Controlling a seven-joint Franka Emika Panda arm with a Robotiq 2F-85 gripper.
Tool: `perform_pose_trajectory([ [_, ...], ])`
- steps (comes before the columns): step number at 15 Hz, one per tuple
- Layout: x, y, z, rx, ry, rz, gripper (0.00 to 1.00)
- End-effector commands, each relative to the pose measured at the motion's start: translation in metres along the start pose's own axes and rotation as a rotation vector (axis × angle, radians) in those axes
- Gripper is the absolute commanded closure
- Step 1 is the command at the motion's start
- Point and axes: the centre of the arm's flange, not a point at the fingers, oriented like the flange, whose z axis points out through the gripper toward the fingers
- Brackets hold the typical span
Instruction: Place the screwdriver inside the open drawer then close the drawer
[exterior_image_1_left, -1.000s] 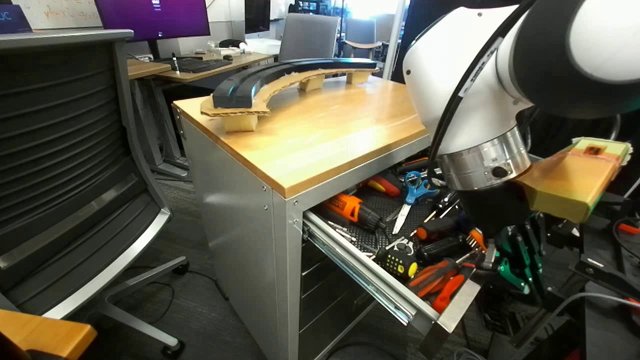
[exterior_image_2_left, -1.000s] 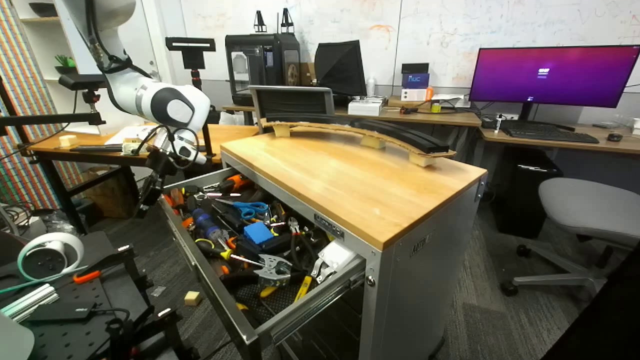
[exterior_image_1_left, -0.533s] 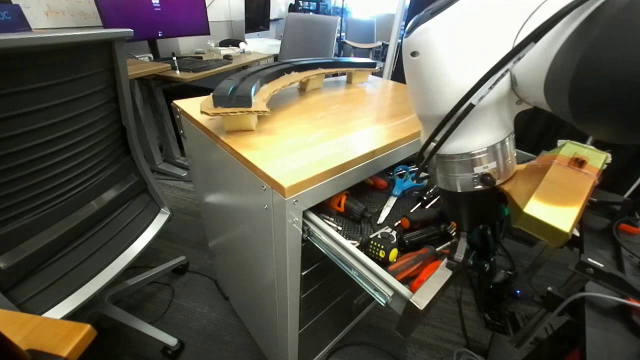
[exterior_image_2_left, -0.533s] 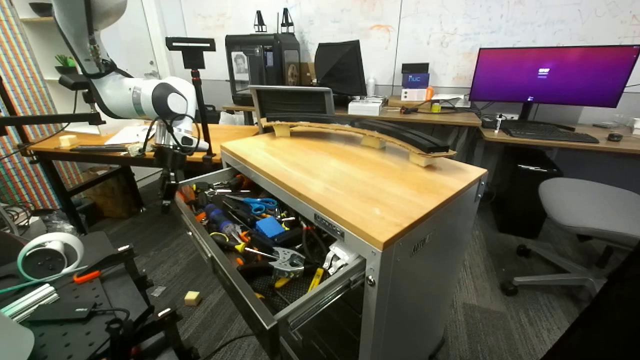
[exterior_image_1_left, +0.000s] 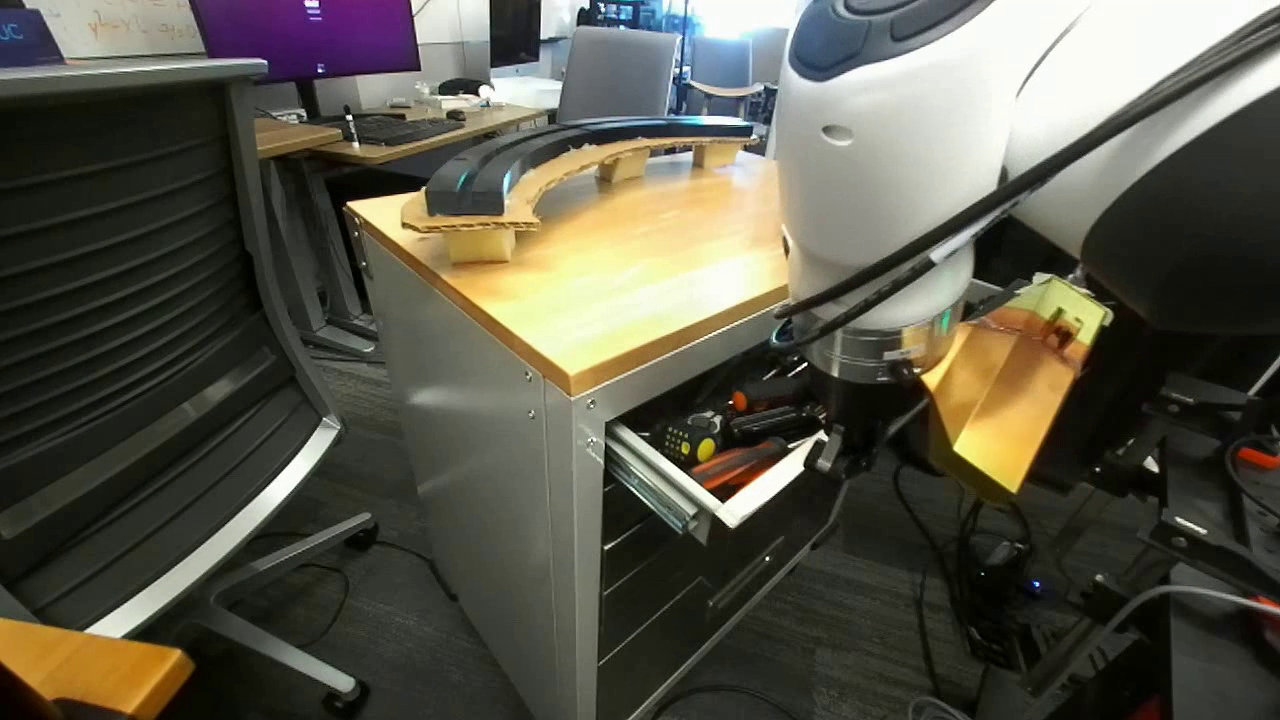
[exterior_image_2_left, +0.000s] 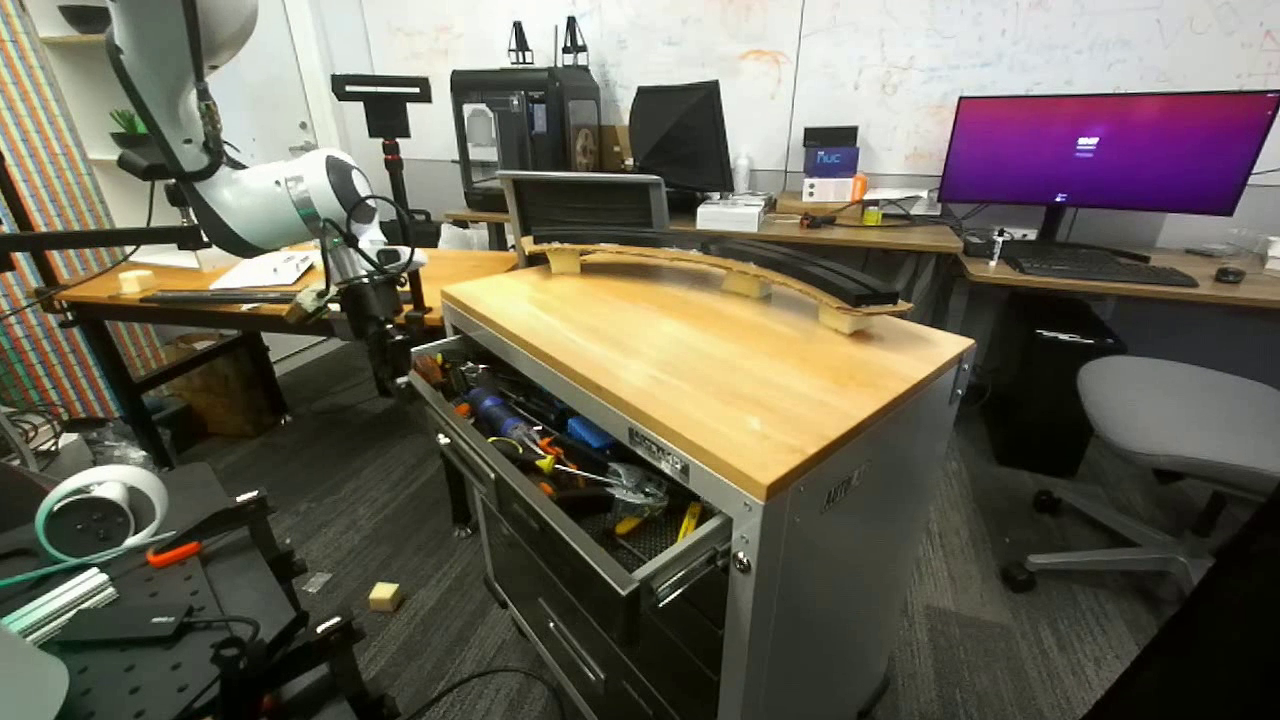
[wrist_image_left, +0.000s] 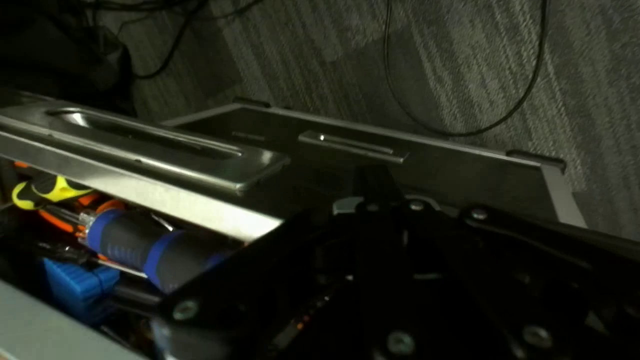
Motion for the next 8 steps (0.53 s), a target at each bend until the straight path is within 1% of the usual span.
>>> perform_pose_trajectory([
  [1, 0.042, -0.014, 0.005, -0.074, 0.174, 0.036, 1.0],
  [4, 0.054, -0.018, 0.007, -0.116, 0.278, 0.056, 1.0],
  [8, 0.064, -0.019, 0.008, -0.137, 0.356, 0.084, 1.0],
])
